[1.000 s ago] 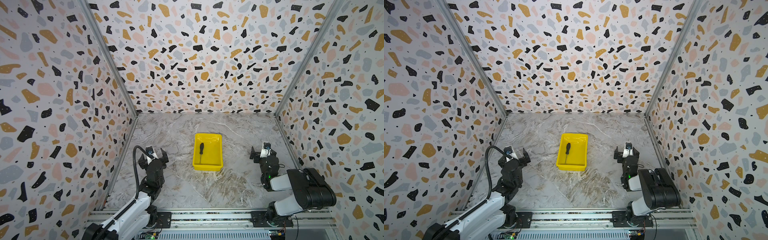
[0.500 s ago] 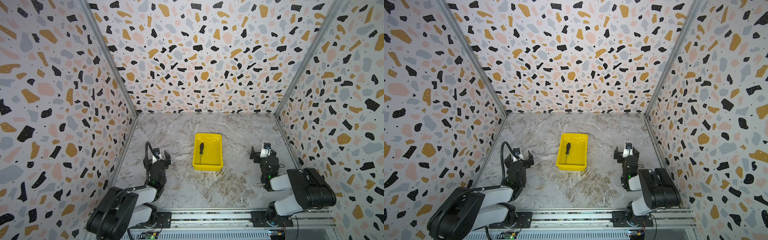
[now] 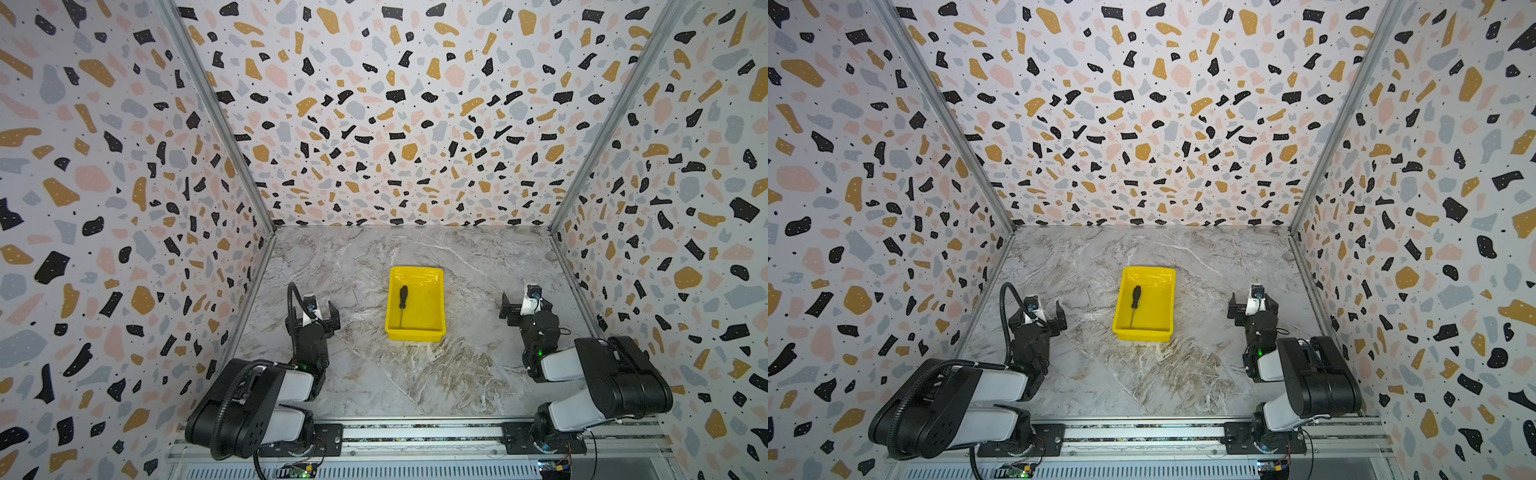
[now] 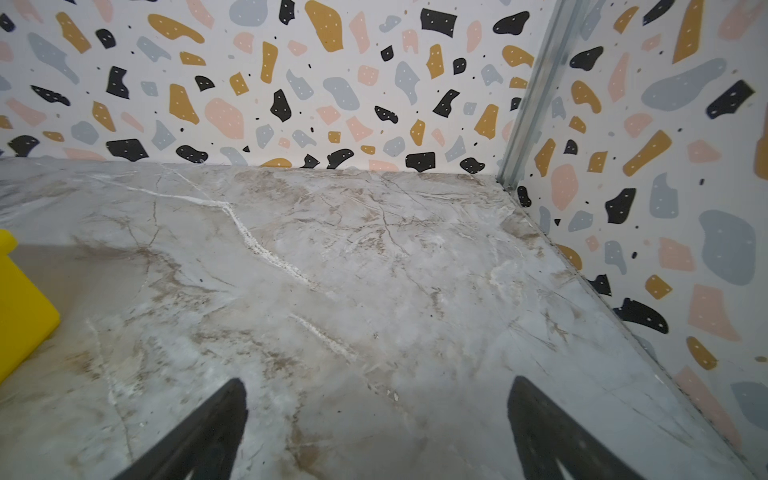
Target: Put the screwdriver in the bin
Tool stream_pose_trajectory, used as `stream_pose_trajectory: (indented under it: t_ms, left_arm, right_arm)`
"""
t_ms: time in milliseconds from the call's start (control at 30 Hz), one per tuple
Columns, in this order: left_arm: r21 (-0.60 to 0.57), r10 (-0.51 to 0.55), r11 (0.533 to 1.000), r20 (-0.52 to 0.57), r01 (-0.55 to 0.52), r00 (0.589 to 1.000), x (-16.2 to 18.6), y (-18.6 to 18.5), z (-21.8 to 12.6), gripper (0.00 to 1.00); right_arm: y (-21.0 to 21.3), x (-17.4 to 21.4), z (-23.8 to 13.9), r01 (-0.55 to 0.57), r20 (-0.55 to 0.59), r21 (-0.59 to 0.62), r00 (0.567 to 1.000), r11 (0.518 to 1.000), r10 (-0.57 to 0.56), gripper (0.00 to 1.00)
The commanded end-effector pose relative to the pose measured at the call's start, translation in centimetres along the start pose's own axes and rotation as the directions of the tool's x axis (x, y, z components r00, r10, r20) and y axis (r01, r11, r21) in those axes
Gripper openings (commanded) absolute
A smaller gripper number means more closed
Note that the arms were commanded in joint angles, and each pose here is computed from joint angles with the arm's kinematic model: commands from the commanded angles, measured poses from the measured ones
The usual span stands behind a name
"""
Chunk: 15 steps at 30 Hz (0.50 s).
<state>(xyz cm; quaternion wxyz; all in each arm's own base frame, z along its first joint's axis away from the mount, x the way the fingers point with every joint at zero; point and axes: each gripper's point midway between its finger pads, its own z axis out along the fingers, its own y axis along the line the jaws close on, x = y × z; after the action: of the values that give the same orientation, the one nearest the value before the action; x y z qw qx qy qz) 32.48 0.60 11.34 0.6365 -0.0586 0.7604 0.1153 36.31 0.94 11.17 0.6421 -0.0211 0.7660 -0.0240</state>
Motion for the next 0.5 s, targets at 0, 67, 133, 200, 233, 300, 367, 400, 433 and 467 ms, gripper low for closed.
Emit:
stream_pose_trajectory:
  t_ms: [0, 67, 133, 200, 233, 300, 367, 400, 433, 467]
  left_arm:
    - [0.03, -0.051, 0.998, 0.087, 0.049, 0.995, -2.42, -0.37, 0.19, 1.0]
    - [0.03, -0.044, 0.999, 0.06, 0.042, 0.997, -2.19, -0.42, 0.35, 1.0]
    - [0.027, -0.051, 0.998, 0.079, 0.049, 0.996, -2.41, -0.31, 0.21, 1.0]
    - [0.032, -0.045, 0.999, 0.066, 0.043, 0.997, -2.29, -0.43, 0.29, 1.0]
    - [0.03, -0.047, 0.999, 0.071, 0.045, 0.996, -2.36, -0.37, 0.28, 1.0]
    - [0.03, -0.048, 0.998, 0.072, 0.046, 0.996, -2.37, -0.39, 0.27, 1.0]
    - [0.029, -0.048, 0.999, 0.072, 0.046, 0.996, -2.38, -0.38, 0.27, 1.0]
    - [0.03, -0.048, 0.999, 0.073, 0.046, 0.996, -2.4, -0.38, 0.27, 1.0]
    - [0.03, -0.048, 0.999, 0.072, 0.045, 0.996, -2.37, -0.4, 0.27, 1.0]
    - [0.03, -0.047, 0.999, 0.072, 0.045, 0.996, -2.39, -0.38, 0.27, 1.0]
  right_arm:
    - [2.3, -1.34, 0.21, 0.034, 0.044, -0.161, 0.999, 0.986, -0.027, 0.99]
    - [2.47, -1.4, 0.21, 0.035, 0.045, -0.173, 0.999, 0.984, -0.027, 0.99]
    - [2.46, -1.31, 0.17, 0.035, 0.042, -0.174, 0.999, 0.984, -0.028, 0.99]
    - [2.46, -1.35, 0.17, 0.035, 0.044, -0.173, 0.999, 0.984, -0.027, 0.99]
    - [2.5, -1.34, 0.19, 0.035, 0.043, -0.174, 0.999, 0.984, -0.027, 0.99]
    - [2.51, -1.35, 0.19, 0.036, 0.044, -0.175, 0.999, 0.984, -0.028, 0.99]
    - [2.5, -1.35, 0.18, 0.035, 0.044, -0.173, 0.999, 0.984, -0.028, 0.99]
    - [2.49, -1.37, 0.19, 0.035, 0.044, -0.173, 0.999, 0.984, -0.028, 0.99]
    - [2.48, -1.34, 0.2, 0.035, 0.043, -0.173, 0.999, 0.984, -0.028, 0.99]
    - [2.49, -1.38, 0.21, 0.036, 0.044, -0.173, 0.999, 0.984, -0.028, 0.99]
